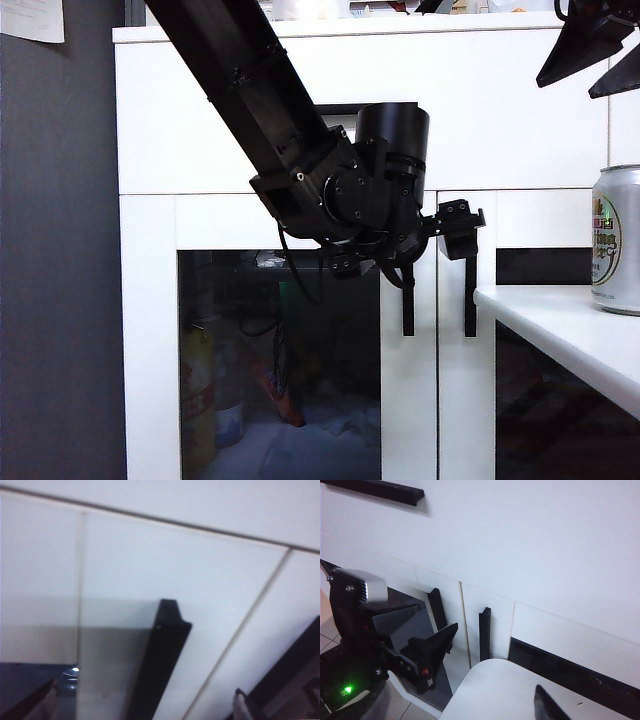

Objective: Open the left door of the white cabinet, pick up a can of beverage from the table on the right, place it inside the cabinet, and finally close the cabinet door.

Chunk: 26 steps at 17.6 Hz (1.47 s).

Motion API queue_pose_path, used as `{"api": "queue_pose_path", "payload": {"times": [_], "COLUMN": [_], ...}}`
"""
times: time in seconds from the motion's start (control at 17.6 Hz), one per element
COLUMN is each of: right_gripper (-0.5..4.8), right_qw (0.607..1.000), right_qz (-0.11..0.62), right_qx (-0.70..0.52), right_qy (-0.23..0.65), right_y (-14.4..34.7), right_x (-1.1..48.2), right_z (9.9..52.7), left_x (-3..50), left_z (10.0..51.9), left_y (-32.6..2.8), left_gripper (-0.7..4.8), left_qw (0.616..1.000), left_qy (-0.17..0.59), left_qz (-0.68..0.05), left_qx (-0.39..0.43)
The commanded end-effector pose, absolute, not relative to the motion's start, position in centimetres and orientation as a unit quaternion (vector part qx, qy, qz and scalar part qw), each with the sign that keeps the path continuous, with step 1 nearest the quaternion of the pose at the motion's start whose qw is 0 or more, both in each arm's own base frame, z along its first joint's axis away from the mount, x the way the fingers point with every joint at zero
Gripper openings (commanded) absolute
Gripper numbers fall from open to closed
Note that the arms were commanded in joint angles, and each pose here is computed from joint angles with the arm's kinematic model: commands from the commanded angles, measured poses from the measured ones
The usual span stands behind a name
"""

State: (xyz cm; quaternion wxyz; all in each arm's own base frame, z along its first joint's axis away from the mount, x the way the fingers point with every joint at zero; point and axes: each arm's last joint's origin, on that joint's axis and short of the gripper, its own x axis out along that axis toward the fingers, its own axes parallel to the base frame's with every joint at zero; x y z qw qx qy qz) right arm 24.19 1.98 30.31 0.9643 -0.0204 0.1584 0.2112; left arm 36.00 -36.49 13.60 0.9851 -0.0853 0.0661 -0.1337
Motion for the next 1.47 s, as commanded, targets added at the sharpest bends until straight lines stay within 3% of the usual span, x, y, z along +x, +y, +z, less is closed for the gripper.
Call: {"api": "queue_pose_path", "payload": {"times": [0.06, 0.28, 0.68, 1.3, 1.47], "right_gripper": [3.68, 3.67, 3.68, 3.67, 3.67], "right_qw": [0.966, 0.966, 0.966, 0.966, 0.966], "right_qz": [0.210, 0.210, 0.210, 0.206, 0.206], "right_qx": [-0.023, -0.022, -0.023, -0.022, -0.022], "right_qy": [0.151, 0.151, 0.151, 0.153, 0.153], "right_y": [1.9, 1.9, 1.9, 1.7, 1.7], "right_x": [24.2, 24.2, 24.2, 24.3, 24.3], "right_z": [30.6, 30.6, 30.6, 30.4, 30.4], "left_x": [35.3, 33.9, 35.2, 36.7, 37.7], "left_z": [14.2, 16.3, 14.5, 13.1, 13.5], "left_y": [-37.3, -38.0, -36.9, -36.2, -36.6], "left_gripper": [4.58, 4.59, 4.57, 4.56, 4.25], "left_qw": [0.983, 0.989, 0.986, 0.983, 0.983], "left_qy": [0.055, 0.048, 0.077, 0.085, 0.073], "left_qz": [-0.145, -0.108, -0.100, -0.122, -0.134], "left_qx": [-0.100, -0.084, -0.107, -0.110, -0.097]}}
